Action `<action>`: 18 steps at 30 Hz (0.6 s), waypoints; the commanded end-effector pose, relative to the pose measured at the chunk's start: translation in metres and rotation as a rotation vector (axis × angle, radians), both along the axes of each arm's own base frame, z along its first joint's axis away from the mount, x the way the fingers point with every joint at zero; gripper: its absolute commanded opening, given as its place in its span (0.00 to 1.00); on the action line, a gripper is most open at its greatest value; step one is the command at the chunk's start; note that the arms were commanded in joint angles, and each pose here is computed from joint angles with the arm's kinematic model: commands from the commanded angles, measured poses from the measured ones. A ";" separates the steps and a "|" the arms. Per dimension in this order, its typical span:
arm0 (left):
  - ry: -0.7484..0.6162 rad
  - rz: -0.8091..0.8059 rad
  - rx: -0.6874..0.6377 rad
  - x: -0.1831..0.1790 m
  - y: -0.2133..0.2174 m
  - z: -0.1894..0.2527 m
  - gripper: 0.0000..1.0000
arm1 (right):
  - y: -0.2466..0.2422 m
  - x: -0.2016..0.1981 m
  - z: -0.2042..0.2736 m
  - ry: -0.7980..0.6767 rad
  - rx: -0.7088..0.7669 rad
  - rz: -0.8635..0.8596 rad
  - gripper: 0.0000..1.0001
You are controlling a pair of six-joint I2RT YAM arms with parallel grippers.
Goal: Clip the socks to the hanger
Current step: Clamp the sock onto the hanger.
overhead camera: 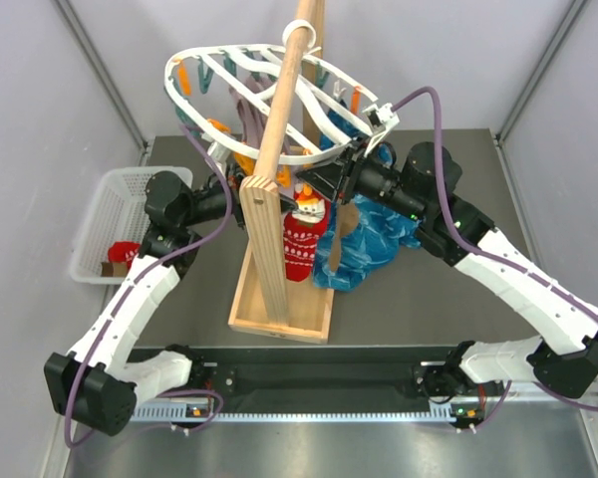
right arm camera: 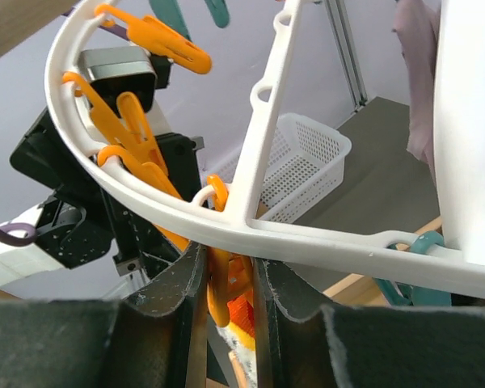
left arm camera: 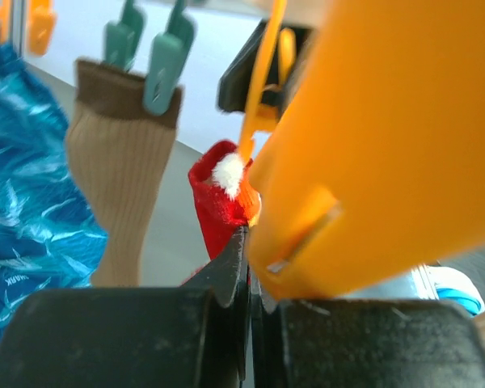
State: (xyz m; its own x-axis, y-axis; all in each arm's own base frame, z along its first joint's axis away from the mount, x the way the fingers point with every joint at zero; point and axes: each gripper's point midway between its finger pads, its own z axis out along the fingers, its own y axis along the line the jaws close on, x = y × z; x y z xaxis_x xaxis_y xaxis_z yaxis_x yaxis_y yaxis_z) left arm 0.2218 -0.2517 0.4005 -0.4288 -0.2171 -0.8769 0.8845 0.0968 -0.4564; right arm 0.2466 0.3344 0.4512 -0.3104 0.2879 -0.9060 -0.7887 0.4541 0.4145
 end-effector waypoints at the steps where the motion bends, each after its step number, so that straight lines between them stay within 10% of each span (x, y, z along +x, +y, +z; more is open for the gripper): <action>1: -0.217 0.018 -0.075 -0.019 0.008 0.044 0.00 | -0.006 0.013 -0.038 0.070 -0.099 -0.048 0.00; 18: -0.223 0.041 -0.078 -0.017 0.009 0.039 0.00 | -0.008 0.012 -0.034 0.071 -0.089 -0.051 0.00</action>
State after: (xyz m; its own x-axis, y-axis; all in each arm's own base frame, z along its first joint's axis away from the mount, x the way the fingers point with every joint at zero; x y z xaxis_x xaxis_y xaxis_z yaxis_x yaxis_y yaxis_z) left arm 0.2098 -0.2461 0.4229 -0.3168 -0.2616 -0.9117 0.9312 0.0968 -0.3514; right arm 0.2511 0.3319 0.4429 -0.3227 0.2769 -0.9051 -0.7707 0.4782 0.4211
